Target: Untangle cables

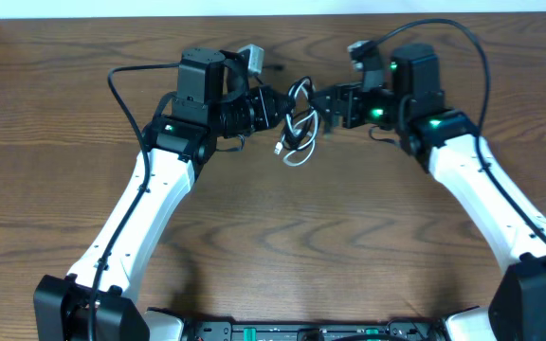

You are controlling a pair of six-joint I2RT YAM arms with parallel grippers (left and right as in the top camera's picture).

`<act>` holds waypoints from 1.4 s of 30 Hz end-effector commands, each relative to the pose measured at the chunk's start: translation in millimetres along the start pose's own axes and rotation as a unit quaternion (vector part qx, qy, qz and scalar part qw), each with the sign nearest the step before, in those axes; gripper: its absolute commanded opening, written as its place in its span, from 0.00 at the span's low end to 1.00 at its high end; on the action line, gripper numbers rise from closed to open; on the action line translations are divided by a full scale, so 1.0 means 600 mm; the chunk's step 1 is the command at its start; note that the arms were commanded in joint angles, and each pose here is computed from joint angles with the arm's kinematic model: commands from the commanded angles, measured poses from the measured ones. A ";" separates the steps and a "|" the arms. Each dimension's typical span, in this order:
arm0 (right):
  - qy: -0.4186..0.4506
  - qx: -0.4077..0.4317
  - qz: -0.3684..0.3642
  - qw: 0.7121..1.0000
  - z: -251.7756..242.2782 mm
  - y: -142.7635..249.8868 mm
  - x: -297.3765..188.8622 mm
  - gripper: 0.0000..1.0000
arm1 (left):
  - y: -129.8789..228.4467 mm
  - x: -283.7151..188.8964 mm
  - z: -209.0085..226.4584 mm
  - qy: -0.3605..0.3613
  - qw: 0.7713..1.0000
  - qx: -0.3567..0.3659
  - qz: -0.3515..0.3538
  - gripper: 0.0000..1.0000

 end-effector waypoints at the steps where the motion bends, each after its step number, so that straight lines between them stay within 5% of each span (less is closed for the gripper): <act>1: 0.009 0.011 -0.001 1.000 -0.009 -0.005 -0.019 0.72 | -0.028 -0.009 0.025 -0.059 0.996 -0.038 -0.048 0.07; 7: 0.021 0.013 0.035 0.999 -0.015 0.024 -0.017 0.80 | -0.047 -0.015 0.047 -0.095 0.976 -0.167 -0.099 0.07; 19: 0.023 0.014 0.084 0.996 0.007 0.078 0.045 0.63 | -0.066 -0.019 0.046 -0.063 0.910 -0.382 -0.146 0.07; 31: 0.078 0.016 0.066 0.995 0.010 0.094 0.087 0.57 | -0.070 -0.022 0.055 -0.058 0.859 -0.478 -0.171 0.07; 42: 0.187 0.027 0.039 0.981 -0.038 0.101 0.091 0.38 | -0.070 -0.022 0.055 -0.058 0.858 -0.481 -0.171 0.07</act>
Point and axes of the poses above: each gripper's point midway between its finger pads, its own x axis out along the fingers, its own z axis along the line the jaws close on, y = z × x, the point moved 3 cm from there along -x, back along the fingers, and after that the axes turned 7 degrees about x, right-handed, at the moved point
